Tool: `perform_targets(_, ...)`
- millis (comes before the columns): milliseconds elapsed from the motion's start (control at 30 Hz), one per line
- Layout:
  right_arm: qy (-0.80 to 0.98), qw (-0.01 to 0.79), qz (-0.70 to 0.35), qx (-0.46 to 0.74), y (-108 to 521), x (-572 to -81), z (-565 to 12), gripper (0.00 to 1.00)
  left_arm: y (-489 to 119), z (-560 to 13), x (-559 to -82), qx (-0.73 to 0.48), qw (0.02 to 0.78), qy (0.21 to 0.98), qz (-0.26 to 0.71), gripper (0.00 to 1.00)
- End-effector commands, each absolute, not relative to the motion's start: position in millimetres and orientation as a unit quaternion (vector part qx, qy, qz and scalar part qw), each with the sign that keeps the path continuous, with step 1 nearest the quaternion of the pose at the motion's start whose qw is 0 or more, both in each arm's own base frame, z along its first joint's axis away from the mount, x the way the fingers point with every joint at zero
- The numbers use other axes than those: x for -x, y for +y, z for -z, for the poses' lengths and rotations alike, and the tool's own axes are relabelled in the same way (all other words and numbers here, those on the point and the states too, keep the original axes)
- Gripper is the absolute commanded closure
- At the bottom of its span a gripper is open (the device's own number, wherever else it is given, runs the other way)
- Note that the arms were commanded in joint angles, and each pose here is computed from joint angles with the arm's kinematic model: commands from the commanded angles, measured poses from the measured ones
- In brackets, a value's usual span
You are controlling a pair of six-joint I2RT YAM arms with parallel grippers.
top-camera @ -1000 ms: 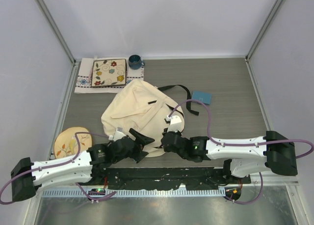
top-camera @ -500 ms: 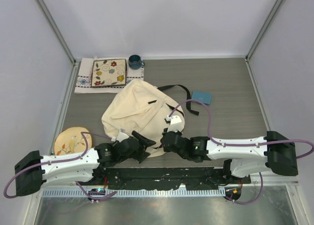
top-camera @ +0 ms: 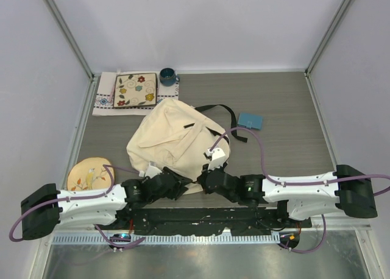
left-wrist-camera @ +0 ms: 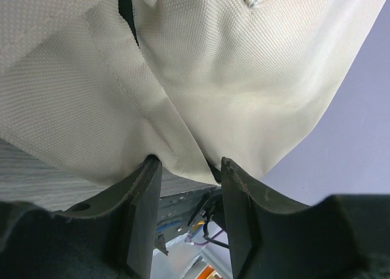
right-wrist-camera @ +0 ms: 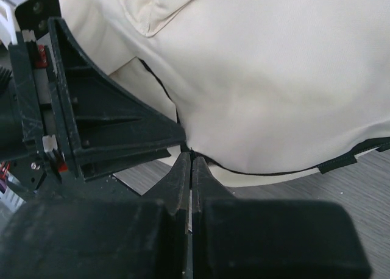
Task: Pack the student bag
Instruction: Zip the student bag at the center of the board.
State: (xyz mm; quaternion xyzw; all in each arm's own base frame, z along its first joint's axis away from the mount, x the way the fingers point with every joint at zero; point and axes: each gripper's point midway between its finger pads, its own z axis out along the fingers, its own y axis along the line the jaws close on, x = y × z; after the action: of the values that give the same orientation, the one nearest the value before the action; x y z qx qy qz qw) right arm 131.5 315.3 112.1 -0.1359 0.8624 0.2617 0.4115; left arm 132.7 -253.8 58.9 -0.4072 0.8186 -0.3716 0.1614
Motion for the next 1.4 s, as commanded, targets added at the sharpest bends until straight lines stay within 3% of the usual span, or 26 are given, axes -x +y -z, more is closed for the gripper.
perform_targets(0, 0.834, 0.432, -0.311, 0.144, 332, -124, -139, 0.99, -242, -63, -156, 0.508, 0.179, 0.751, 0.383, 0.52)
perform_targets(67, 0.834, 0.431, -0.310, 0.148, 332, -122, -137, 0.99, -238, -63, -160, 0.511, 0.190, 0.746, 0.383, 0.55)
perform_targets(200, 0.835, 0.428, -0.310, 0.157, 333, -119, -134, 0.99, -233, -61, -163, 0.517, 0.200, 0.739, 0.383, 0.69)
perform_targets(400, 0.824, 0.436, -0.326, 0.158, 337, -118, -143, 0.99, -229, -56, -166, 0.522, 0.210, 0.733, 0.382, 1.00)
perform_targets(567, 0.829, 0.444, -0.309, 0.144, 330, -124, -141, 0.99, -223, -58, -166, 0.516, 0.223, 0.737, 0.375, 1.00)
perform_targets(733, 0.845, 0.477, -0.224, 0.090, 294, -146, -133, 0.99, -199, -70, -167, 0.511, 0.263, 0.737, 0.355, 1.00)
perform_targets(1367, 0.839, 0.500, -0.216, 0.006, 242, -179, -145, 0.99, -149, -81, -161, 0.503, 0.314, 0.739, 0.320, 1.00)
